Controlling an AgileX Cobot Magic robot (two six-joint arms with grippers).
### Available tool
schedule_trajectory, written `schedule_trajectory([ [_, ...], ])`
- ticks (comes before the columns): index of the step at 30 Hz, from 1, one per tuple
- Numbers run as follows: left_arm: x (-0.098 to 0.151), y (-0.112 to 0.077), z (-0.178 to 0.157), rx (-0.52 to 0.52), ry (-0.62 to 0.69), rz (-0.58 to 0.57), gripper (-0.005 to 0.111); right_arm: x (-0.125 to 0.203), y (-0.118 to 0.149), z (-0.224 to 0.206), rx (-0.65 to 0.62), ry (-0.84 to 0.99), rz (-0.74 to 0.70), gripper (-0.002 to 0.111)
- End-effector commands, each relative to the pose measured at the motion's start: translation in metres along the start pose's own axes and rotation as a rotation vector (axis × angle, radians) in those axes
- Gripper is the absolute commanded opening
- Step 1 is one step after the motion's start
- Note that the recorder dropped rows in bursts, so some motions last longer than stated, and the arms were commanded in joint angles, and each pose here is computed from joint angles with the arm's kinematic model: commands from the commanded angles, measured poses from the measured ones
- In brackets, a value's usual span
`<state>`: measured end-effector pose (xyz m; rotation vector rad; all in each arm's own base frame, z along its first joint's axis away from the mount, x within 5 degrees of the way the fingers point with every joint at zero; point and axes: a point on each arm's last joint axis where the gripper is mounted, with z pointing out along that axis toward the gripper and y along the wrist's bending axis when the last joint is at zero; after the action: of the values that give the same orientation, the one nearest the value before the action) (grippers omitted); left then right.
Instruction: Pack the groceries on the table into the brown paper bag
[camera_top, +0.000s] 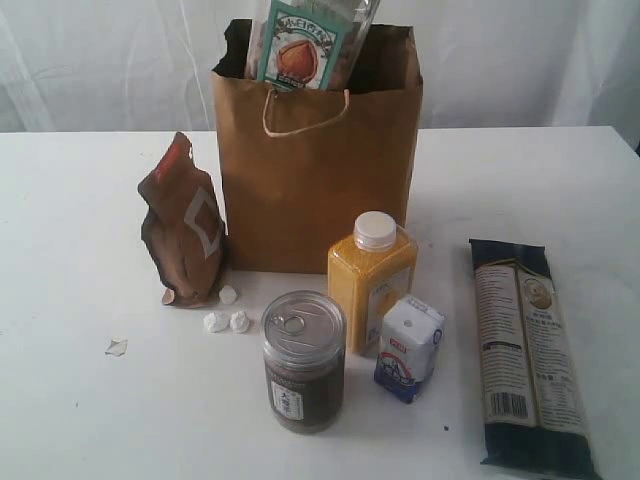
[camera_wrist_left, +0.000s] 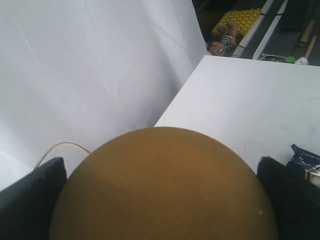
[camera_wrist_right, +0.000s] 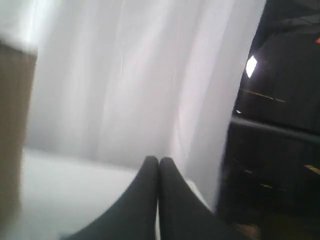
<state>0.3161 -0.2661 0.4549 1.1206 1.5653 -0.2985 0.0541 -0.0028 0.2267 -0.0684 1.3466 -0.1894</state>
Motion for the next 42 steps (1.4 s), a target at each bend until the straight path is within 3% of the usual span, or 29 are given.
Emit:
schedule_trajectory([
  [1,-0.008,0.003,-0.009,-0.024,-0.043,-0.004,0.079,-0.026,-0.013,-0.005,0.035,-0.341,0.694,0.0],
  [4,-0.008,0.003,-0.009,-0.026,-0.045,-0.004,0.079,-0.031,-0.022,-0.009,0.08,-0.454,0.854,0.0],
  [9,-0.008,0.003,-0.009,-0.027,-0.046,-0.004,0.079,-0.041,-0.032,-0.016,0.125,-0.604,0.918,0.0],
  [16,-0.008,0.003,-0.009,-0.027,-0.046,-0.004,0.079,-0.097,-0.048,-0.022,0.115,-0.787,1.046,0.0],
  [20,-0.008,0.003,-0.009,-0.027,-0.046,-0.004,0.079,-0.14,-0.054,0.002,0.112,-0.771,1.015,0.0],
  [23,-0.008,0.003,-0.009,-0.026,-0.045,-0.004,0.079,-0.159,-0.06,0.045,0.174,-0.742,0.966,0.0],
  [28,-0.008,0.003,-0.009,-0.026,-0.045,-0.004,0.079,-0.155,-0.057,0.156,0.202,-0.525,0.885,0.0],
  [32,-0.009,0.003,-0.009,-0.026,-0.048,-0.008,0.079,-0.147,-0.043,0.243,0.165,-0.262,0.555,0.0],
  [35,-0.009,0.002,-0.009,-0.017,-0.051,-0.02,0.079,-0.136,-0.03,0.297,0.061,-0.01,0.334,0.0],
  [38,-0.009,0.002,-0.009,-0.017,-0.051,-0.02,0.079,-0.128,-0.024,0.333,-0.014,0.297,0.184,0.0],
  [42,-0.009,0.002,-0.009,-0.017,-0.051,-0.02,0.079,-0.136,-0.017,0.348,-0.122,0.648,0.119,0.0],
])
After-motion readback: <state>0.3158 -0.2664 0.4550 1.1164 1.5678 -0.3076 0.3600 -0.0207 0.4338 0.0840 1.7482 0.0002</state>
